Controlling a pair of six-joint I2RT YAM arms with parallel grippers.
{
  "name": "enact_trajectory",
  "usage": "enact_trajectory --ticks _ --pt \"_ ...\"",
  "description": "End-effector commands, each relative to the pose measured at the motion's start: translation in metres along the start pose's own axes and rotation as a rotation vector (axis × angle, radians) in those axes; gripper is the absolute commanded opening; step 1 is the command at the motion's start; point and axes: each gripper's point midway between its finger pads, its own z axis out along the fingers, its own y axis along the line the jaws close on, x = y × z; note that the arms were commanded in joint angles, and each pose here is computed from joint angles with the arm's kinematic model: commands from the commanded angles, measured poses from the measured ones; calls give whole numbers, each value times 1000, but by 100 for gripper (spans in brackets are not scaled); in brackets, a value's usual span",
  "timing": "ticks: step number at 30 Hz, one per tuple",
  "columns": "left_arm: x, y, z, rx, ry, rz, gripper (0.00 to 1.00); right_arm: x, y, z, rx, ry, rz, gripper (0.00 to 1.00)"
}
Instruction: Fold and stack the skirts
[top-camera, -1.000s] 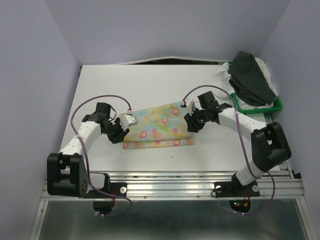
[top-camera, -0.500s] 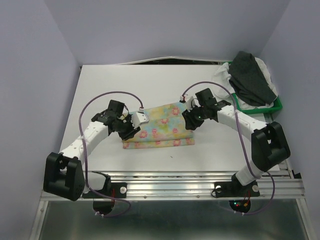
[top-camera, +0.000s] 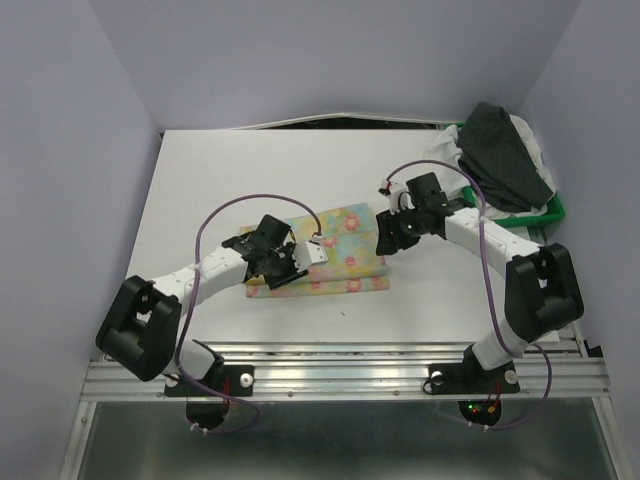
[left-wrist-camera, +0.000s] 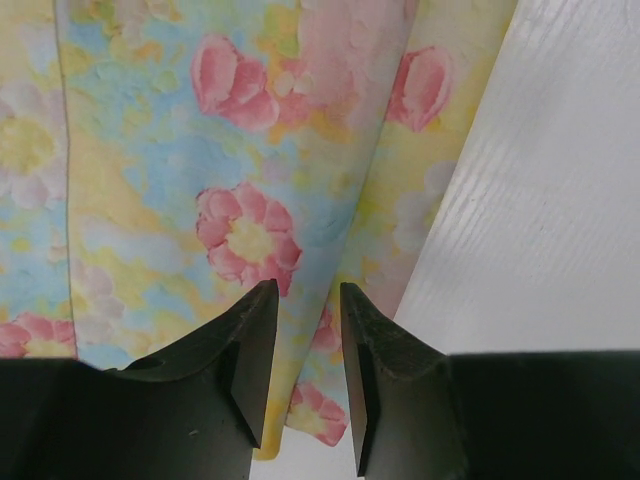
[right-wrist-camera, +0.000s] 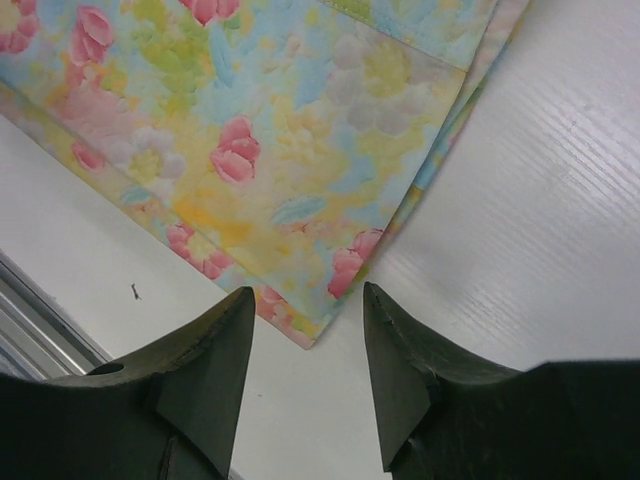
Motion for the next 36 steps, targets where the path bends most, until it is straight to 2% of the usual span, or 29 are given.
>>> enact_trajectory --ticks 1,3,5,6,11,18,19,22,25,26,28,32,36 --pt "4 -9 13 -5 23 3 39 -11 9 -8 -43 -36 53 53" --pt "5 -12 17 -11 32 -11 20 -5 10 -7 -46 -15 72 53" --pt "0 -17 18 -1 17 -16 6 -1 10 -6 -48 0 78 53" --pt "-3 -21 19 8 12 -26 2 2 10 -5 -50 7 82 53" --pt "-24 -56 21 76 -20 31 0 11 9 -2 -37 50 154 51" --pt "-53 -86 21 128 -51 86 0 18 0 -4 14 93 138 51" --pt "-69 -74 12 85 -99 38 10 22 1 -7 6 114 116 51" --pt "-96 -24 -17 49 -208 -114 30 37 0 -6 1 158 102 53" --pt "-118 31 -49 -4 -303 -235 39 51 -12 5 33 210 97 52" --pt "-112 55 -59 -50 -311 -281 41 59 -21 14 51 247 102 52" --pt "-113 81 -72 -117 -327 -303 42 60 -32 25 82 270 96 50" --pt "-87 124 -85 -215 -307 -427 42 45 -67 50 187 284 55 47" --pt "-53 158 -99 -264 -291 -571 42 14 -103 82 269 284 -8 39"
